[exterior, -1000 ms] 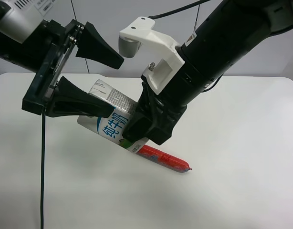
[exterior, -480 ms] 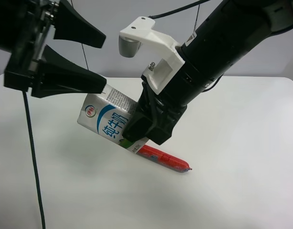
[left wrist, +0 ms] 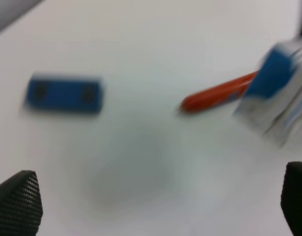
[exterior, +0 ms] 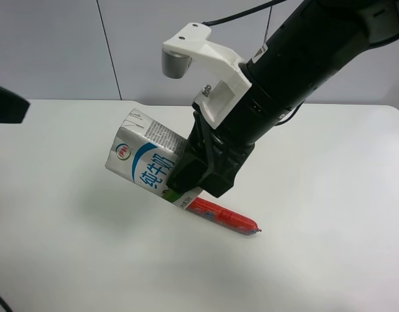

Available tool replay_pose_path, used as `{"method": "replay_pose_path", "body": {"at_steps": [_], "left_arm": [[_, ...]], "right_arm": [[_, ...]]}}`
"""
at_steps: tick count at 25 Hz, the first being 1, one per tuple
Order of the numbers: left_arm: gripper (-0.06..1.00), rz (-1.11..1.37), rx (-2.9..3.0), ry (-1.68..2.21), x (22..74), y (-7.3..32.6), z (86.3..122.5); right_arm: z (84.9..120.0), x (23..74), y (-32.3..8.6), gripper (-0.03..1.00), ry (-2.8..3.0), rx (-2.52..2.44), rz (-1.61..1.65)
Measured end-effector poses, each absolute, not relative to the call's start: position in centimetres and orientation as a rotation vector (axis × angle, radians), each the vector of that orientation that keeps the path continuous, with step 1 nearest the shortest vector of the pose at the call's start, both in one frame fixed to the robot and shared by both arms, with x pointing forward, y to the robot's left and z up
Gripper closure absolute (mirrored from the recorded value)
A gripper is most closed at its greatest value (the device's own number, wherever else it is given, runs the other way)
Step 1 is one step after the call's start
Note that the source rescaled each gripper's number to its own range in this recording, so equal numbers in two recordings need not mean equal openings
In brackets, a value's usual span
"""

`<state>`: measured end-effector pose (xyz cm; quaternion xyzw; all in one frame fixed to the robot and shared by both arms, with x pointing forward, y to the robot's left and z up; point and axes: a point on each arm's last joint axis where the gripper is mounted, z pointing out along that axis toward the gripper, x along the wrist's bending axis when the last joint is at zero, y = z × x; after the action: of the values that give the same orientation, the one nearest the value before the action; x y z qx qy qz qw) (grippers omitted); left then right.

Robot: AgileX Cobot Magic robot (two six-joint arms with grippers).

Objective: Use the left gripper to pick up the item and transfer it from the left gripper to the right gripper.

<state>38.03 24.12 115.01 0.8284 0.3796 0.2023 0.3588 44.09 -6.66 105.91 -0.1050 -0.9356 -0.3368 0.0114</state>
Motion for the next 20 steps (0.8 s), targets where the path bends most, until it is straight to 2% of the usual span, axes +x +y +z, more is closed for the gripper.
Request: {"method": "replay_pose_path", "body": {"at_steps": [8, 15, 20], "left_arm": [[-0.05, 0.692, 2.029, 1.464, 31.3, 28.7, 112.7], [-0.05, 0.771, 1.887, 1.431, 25.7, 30.1, 109.5], [-0.05, 0.747, 1.822, 1.380, 23.5, 30.1, 106.8]], "right_arm": [[105.9, 44.1, -6.7, 0.97, -2.915, -0.338, -1.050], [105.9, 44.1, -6.7, 0.97, -2.914, -0.338, -1.048], [105.9, 44.1, -6.7, 0.97, -2.914, -0.338, -1.048]]}}
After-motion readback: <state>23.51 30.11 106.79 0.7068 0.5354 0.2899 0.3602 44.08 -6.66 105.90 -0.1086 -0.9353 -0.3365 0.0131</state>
